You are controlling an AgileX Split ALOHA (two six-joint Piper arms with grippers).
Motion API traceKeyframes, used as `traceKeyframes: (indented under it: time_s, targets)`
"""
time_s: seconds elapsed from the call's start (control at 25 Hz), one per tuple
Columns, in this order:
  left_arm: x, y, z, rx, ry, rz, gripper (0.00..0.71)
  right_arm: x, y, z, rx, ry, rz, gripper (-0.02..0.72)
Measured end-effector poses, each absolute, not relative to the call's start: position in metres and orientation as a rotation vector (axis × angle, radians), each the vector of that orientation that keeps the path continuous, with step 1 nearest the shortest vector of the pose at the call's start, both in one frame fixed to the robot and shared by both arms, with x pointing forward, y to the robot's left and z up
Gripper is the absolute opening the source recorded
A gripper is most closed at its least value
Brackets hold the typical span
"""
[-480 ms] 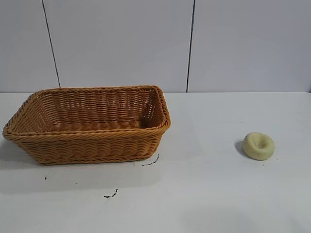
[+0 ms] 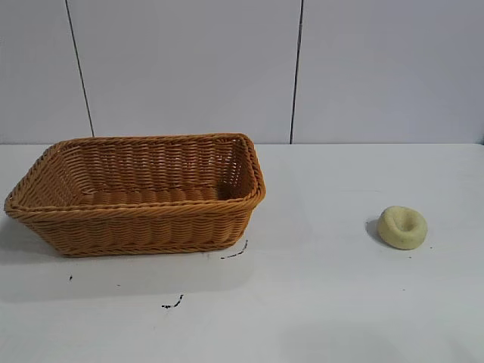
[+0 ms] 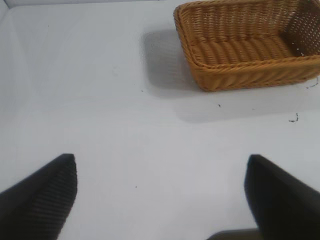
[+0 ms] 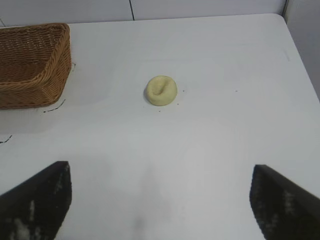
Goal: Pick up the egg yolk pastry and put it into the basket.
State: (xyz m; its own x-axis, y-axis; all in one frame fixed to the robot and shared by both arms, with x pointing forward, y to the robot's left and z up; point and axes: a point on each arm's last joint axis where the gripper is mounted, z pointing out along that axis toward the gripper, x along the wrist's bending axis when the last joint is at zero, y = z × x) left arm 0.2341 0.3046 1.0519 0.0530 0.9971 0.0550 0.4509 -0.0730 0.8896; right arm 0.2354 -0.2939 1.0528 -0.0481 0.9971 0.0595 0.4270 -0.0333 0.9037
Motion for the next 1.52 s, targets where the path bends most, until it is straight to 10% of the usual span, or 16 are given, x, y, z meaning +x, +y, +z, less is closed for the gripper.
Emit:
traceKeyframes:
  time_s: [0.36, 0.84, 1.52]
  targets:
    - [0.234, 0.305, 1.052, 1.618, 1.483, 0.969, 0.693, 0.259, -0.293, 1.076, 1.616, 1.627, 0.977, 0.696]
    - [0.234, 0.305, 1.052, 1.618, 1.483, 0.969, 0.693, 0.416, -0.291, 1.125, 1.871, 1.860, 0.703, 0.696]
    - [0.234, 0.305, 1.052, 1.618, 1.483, 0.969, 0.693, 0.599, -0.286, 1.055, 2.052, 2.111, 0.377, 0.696]
